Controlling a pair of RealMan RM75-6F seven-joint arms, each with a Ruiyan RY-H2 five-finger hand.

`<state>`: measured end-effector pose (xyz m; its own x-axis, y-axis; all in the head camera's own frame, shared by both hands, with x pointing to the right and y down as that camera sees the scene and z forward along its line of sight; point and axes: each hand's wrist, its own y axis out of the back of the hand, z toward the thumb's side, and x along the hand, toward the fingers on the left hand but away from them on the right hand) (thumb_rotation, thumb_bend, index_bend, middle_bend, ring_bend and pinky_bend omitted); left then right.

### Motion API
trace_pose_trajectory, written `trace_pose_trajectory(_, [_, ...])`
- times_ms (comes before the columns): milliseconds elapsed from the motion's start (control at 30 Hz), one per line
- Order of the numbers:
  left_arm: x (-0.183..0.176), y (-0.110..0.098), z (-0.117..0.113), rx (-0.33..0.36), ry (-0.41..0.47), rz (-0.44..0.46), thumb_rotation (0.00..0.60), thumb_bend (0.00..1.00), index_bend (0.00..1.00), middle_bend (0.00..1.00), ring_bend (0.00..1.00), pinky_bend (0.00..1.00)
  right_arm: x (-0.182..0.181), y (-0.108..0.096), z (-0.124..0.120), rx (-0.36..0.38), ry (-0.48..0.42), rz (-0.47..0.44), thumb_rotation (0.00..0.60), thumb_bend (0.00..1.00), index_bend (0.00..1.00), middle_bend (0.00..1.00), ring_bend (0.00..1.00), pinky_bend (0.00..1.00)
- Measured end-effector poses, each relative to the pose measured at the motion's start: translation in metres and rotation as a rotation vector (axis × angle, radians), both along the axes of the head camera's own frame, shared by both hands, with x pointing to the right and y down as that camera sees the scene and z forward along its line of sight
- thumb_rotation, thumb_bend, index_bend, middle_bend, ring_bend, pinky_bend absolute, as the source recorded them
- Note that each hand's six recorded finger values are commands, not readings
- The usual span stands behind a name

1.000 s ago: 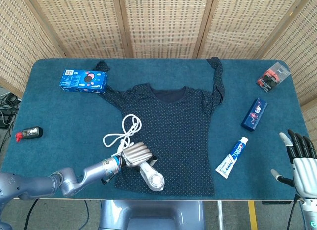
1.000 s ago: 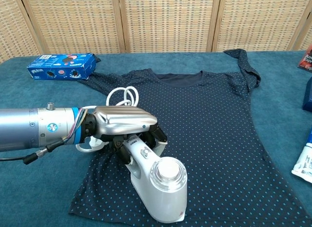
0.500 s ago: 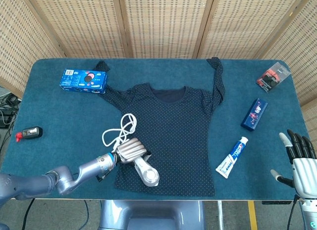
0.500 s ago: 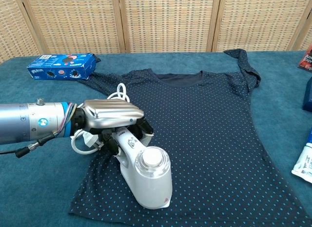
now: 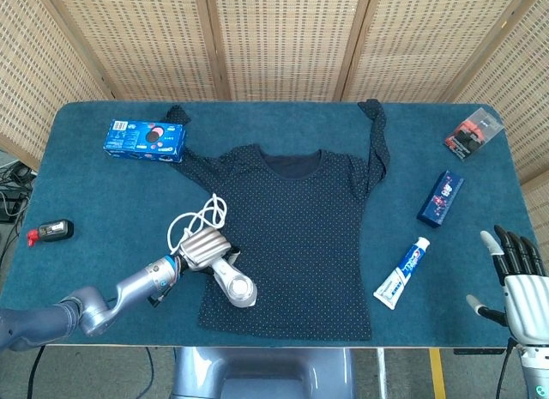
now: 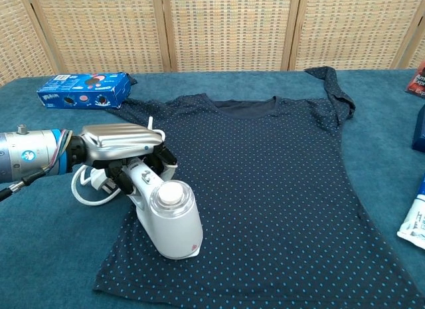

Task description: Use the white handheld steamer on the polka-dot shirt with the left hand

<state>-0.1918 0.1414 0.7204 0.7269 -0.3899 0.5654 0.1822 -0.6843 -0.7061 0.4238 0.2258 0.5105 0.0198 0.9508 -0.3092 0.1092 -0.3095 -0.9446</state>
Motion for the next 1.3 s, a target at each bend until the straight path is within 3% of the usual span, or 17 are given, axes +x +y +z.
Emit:
trace_pose_trajectory(933, [0.021, 0.049, -0.017, -0.116, 0.091, 0.093, 0.6, 0.67, 0.94, 0.76, 0.72, 0.8, 0.0, 0.0, -0.001, 0.002, -0.001, 0.001, 0.6, 0.0, 0.0, 0.0, 0.0, 0.0])
trace_pose_trajectory(1300, [0.002, 0.045, -0.013, -0.085, 0.05, 0.078, 0.6, 0.67, 0.94, 0.76, 0.72, 0.8, 0.0, 0.001, -0.002, 0.002, -0.003, -0.002, 0.6, 0.0, 0.0, 0.0, 0.0, 0.0])
